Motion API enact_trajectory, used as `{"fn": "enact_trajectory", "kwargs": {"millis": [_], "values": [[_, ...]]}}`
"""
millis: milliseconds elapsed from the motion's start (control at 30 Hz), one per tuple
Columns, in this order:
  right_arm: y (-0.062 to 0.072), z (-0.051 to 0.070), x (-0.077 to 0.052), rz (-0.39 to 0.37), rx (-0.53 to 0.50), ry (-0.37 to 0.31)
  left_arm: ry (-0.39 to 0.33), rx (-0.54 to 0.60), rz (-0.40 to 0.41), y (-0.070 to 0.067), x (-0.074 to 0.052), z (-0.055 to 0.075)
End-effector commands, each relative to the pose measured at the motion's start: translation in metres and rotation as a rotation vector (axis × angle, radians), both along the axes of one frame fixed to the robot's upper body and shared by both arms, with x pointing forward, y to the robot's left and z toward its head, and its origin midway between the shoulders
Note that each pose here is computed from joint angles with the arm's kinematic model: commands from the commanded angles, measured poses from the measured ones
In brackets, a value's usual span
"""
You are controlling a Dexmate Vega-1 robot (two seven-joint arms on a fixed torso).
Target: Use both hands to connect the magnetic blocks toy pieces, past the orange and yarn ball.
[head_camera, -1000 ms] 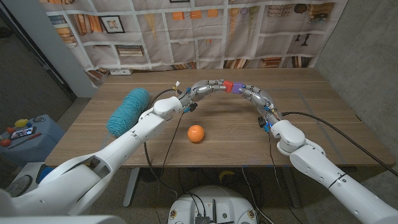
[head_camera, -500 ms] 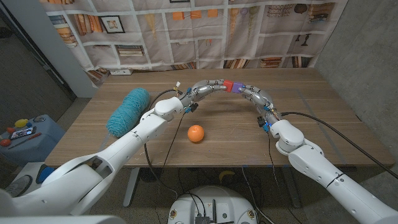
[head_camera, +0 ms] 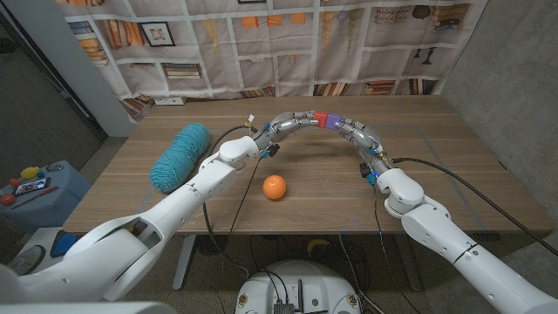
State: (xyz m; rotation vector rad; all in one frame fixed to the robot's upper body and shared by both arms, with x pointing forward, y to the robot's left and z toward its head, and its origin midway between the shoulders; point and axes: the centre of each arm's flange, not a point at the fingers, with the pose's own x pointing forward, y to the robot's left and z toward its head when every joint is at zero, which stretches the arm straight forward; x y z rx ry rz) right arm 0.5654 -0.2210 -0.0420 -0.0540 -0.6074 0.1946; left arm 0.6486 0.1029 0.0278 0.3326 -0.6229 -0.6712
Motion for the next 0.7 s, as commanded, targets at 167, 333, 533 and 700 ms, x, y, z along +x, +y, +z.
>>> {"fn": "enact_trajectory", "kwargs": {"millis": [167,333,533,700], "values": [[0.0008,-0.0008,0.0004,-0.008,0.007,0.002,0.011,-0.002,-0.014,0.001,-0.0003,-0.0006],[0.001,-0.0008,0.0003,-0.007,0.004,-0.001,0.017,0.005,-0.02,0.001,-0.0004,-0.0014],[0.0011,-0.0008,-0.0003,-0.01,0.004,0.001,0.018,0.002,-0.023,0.0012,-0.0004,-0.0018],[0.0016,-0.0012,-0.0008,-0.011,0.003,-0.001,0.021,0.006,-0.027,0.0011,-0.0002,-0.0024]]}}
